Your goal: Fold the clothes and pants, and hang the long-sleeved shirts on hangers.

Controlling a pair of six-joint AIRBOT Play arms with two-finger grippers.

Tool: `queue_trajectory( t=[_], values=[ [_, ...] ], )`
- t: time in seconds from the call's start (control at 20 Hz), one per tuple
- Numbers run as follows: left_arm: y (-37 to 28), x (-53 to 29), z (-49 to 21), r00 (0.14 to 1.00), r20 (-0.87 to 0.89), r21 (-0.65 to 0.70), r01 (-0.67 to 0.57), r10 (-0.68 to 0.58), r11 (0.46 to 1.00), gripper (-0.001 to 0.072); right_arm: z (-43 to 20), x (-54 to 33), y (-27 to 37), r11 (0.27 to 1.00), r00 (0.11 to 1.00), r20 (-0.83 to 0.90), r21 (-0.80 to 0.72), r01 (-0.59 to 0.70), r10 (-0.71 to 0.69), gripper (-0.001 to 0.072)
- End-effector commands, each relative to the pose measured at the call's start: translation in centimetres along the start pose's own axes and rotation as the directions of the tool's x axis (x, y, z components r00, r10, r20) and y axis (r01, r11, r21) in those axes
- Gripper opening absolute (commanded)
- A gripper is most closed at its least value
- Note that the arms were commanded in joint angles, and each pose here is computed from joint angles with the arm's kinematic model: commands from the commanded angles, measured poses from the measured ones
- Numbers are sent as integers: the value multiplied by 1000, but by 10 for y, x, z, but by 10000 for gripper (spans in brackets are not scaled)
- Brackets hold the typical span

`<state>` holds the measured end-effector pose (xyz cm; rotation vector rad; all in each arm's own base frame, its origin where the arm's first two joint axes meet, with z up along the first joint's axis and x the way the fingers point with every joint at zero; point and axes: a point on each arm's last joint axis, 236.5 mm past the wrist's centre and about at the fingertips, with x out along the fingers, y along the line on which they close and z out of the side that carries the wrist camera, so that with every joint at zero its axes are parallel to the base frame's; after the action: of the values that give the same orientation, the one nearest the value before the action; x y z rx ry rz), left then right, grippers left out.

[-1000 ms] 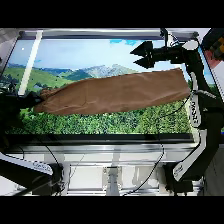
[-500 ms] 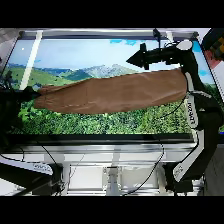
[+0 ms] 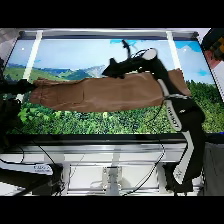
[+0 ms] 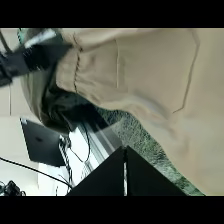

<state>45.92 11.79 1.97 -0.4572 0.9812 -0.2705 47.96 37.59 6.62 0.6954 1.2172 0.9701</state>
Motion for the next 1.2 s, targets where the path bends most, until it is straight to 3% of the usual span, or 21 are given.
queue_trajectory(
  t=[0.0,0.25,0.55,0.7,0.95,1.15],
  values=[
    [-8,2,2,1000,2,-2,13,-13,1000,15,-28,61,8,998,997,-54,39,-44,46,6],
    [-56,11,5,997,-14,27,81,-81,996,15,-41,129,-15,980,998,-14,192,-51,54,7],
    [-160,-3,24,970,44,146,229,-238,962,15,-22,147,-88,884,975,109,450,125,-193,7],
    [-214,-13,31,944,61,209,304,-323,930,15,-19,142,-109,848,953,121,496,186,-279,7],
    [-275,3,23,922,31,231,368,-385,901,15,11,115,-111,859,925,208,476,189,-319,4],
    [-326,24,15,908,36,279,393,-418,876,15,86,-12,-113,861,769,410,365,354,-490,5]
  ],
)
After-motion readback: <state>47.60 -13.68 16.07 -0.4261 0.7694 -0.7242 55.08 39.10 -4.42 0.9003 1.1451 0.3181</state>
